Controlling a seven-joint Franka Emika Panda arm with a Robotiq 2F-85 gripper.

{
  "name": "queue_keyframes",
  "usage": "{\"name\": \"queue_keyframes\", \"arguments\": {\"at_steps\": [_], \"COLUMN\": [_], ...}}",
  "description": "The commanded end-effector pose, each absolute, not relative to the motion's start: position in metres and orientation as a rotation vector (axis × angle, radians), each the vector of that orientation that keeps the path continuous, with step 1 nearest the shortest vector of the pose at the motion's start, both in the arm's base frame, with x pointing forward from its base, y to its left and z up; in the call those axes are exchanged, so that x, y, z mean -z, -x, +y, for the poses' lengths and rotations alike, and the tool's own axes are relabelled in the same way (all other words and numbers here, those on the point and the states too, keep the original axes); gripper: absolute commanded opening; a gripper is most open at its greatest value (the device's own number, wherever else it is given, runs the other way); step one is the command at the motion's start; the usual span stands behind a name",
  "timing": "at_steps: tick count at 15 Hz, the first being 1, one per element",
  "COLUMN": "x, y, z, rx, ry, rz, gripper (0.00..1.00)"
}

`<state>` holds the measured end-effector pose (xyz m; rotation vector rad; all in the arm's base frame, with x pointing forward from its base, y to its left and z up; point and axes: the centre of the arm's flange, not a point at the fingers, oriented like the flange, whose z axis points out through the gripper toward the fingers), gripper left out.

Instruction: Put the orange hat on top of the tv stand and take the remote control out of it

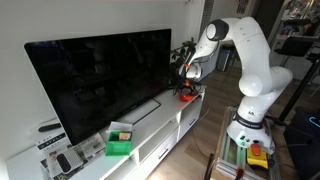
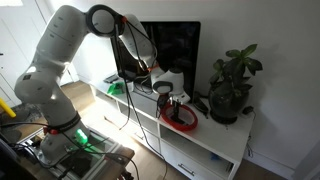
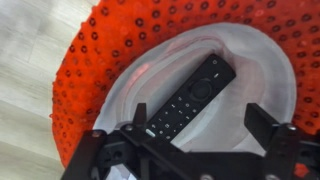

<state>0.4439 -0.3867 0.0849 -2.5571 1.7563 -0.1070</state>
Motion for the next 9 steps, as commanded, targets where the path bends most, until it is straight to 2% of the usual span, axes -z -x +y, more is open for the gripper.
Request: {"name": "queue_keyframes", "arguments": {"at_steps": [1,9], "x": [-0.060,-0.036], "y": [-0.453,-0.455], "z": [-0.405,-0.423], "rx": [0.046,-0.022], "ry": [2.486,2.432], "rz": [1.824,1.887], "gripper": [1.00,1.00]}}
